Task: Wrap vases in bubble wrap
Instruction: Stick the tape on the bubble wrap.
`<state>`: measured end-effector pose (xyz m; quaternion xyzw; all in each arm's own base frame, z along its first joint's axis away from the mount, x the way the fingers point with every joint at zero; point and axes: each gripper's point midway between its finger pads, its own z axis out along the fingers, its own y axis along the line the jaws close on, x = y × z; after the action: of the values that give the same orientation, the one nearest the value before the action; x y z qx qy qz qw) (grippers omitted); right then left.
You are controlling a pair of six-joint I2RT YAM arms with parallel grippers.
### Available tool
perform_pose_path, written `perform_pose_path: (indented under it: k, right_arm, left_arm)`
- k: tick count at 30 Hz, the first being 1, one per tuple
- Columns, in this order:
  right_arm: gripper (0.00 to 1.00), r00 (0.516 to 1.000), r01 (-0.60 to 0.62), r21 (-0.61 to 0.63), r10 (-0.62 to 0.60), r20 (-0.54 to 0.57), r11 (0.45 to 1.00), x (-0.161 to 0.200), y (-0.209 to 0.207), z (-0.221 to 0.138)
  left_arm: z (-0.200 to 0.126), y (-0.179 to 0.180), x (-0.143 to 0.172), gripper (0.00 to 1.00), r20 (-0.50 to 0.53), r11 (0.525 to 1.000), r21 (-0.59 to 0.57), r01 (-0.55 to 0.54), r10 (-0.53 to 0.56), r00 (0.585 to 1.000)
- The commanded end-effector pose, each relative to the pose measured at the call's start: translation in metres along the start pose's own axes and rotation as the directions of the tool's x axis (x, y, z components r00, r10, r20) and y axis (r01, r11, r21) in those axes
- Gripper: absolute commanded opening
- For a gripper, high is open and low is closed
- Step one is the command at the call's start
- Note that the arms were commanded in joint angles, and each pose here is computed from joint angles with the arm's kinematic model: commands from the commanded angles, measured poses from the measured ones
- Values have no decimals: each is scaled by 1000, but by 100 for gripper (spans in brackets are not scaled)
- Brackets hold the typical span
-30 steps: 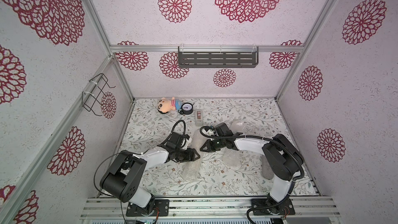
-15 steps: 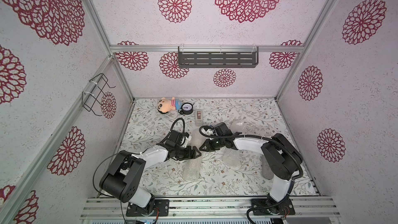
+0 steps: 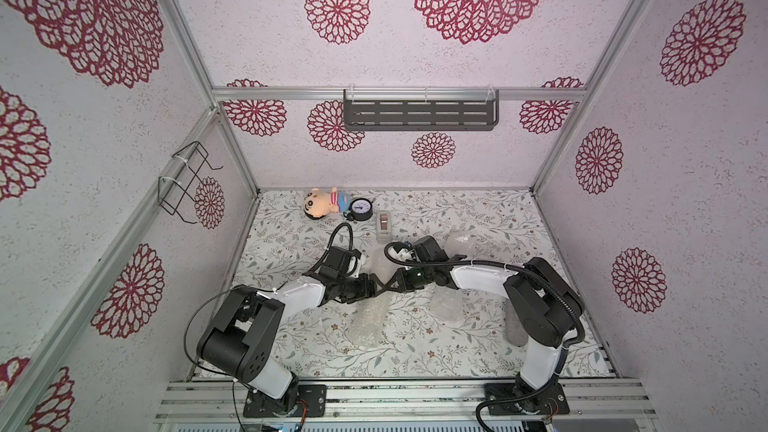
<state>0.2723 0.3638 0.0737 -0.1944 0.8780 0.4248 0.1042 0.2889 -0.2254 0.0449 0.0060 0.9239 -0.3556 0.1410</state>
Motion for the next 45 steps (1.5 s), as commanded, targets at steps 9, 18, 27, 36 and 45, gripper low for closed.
perform_pose_path:
  k: [9,18,27,36,45]
  right_arm:
    - [0,1000,27,20,-27,-11,999,-1,1,4]
    - [5,999,43,27,-43,3,999,-7,7,-4]
    - [23,998,46,47,-47,28,998,-7,9,-17]
    - [22,996,40,99,-47,72,994,-10,9,-41]
    - [7,999,32,92,-35,36,995,-11,6,-12]
  left_arm:
    - [-3,18,-6,61,63,998,-59,8,-4,998]
    - [-5,28,1,57,68,996,-90,21,-15,998]
    - [-5,34,7,57,54,994,-110,17,-12,998]
    - [-5,30,6,56,53,995,-95,13,-8,999]
    - [-6,27,5,56,53,996,-93,7,-2,999]
